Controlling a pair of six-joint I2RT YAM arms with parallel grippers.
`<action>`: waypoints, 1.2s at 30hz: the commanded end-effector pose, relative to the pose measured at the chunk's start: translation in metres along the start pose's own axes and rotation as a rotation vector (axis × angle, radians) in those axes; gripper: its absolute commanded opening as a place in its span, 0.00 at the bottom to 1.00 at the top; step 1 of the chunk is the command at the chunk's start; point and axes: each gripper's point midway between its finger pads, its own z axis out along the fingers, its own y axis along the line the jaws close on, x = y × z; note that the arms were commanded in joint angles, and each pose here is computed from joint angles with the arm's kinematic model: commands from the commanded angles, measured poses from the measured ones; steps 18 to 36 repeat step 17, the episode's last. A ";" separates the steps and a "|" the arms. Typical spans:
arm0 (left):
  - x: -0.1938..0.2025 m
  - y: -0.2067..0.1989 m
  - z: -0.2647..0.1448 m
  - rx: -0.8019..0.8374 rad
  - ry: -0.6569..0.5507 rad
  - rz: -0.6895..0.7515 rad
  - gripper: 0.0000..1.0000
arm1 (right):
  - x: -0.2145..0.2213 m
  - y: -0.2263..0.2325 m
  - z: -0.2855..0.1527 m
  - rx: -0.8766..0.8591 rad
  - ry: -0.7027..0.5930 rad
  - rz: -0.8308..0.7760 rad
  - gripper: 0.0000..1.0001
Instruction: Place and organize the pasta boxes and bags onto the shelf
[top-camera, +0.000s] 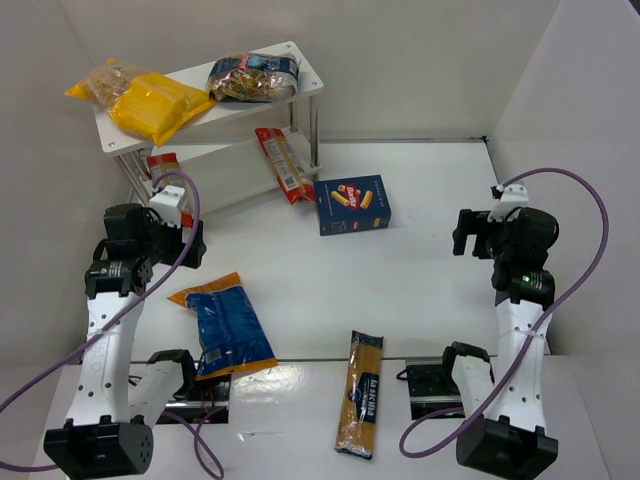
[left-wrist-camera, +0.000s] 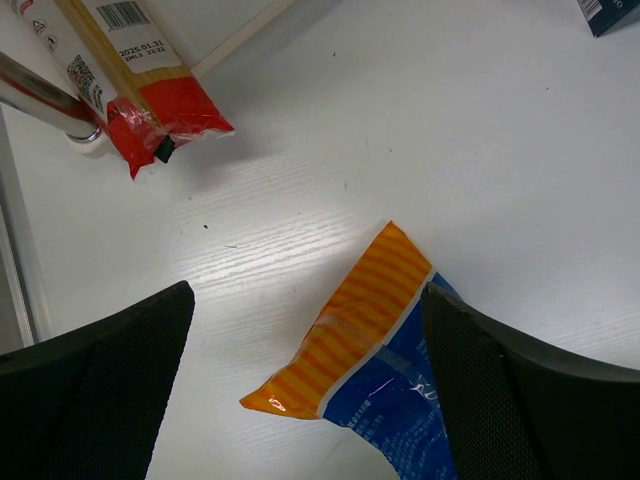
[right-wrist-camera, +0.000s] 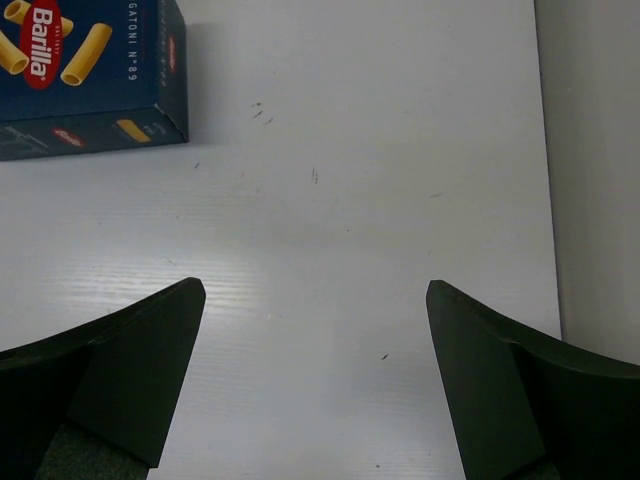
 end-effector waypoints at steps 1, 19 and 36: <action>-0.011 0.002 0.000 -0.005 -0.039 -0.017 0.99 | -0.014 -0.004 -0.001 0.016 -0.059 -0.002 1.00; -0.010 0.005 0.001 -0.011 -0.031 -0.015 0.99 | -0.013 -0.001 0.001 -0.014 -0.055 -0.018 1.00; -0.010 0.005 0.001 -0.011 -0.031 -0.015 0.99 | -0.013 -0.001 0.001 -0.014 -0.055 -0.018 1.00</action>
